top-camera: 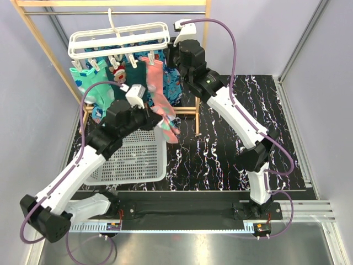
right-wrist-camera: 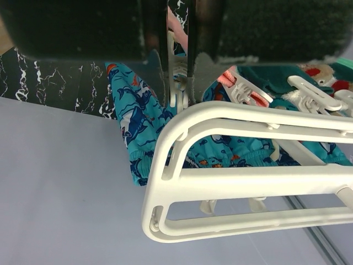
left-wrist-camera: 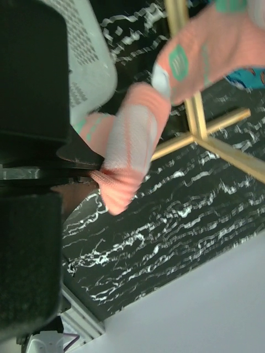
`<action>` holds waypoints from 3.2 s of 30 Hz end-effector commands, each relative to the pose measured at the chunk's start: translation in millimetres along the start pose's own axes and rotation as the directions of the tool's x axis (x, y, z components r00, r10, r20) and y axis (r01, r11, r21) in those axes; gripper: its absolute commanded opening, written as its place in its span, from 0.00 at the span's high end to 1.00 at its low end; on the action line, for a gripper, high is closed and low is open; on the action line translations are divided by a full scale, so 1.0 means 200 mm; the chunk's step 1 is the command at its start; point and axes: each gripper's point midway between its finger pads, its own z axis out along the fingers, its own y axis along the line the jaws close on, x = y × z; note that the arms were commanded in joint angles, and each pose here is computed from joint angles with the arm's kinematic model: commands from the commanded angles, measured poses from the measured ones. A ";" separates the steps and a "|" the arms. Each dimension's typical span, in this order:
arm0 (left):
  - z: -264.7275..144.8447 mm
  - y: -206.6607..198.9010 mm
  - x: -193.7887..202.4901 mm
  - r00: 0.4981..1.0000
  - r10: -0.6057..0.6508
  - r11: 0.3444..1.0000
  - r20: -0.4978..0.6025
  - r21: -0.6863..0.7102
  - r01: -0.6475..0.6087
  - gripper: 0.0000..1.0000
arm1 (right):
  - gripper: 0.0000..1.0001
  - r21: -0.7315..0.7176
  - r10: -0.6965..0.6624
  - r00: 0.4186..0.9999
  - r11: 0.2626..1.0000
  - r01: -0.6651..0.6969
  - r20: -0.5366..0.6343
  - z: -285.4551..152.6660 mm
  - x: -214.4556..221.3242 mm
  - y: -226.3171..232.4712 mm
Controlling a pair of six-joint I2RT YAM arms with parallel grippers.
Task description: Remove the socks clipped to the hanger
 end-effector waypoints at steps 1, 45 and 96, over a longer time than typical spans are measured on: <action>-0.13 0.08 -0.07 0.997 -0.044 0.990 0.060 -0.128 0.051 1.00 | 1.00 -0.027 0.044 0.996 0.999 -0.042 0.081 -0.12 -0.21 0.02; -0.46 0.90 0.24 0.896 -0.397 0.649 0.198 -0.630 0.427 0.24 | 0.44 -0.349 0.063 0.982 0.929 -0.123 -0.178 -0.61 0.43 0.09; -0.19 0.44 -0.02 0.980 -0.158 0.962 0.123 -0.206 0.181 0.18 | 1.00 -0.449 -0.128 0.976 0.893 0.035 -0.178 -0.27 0.69 0.22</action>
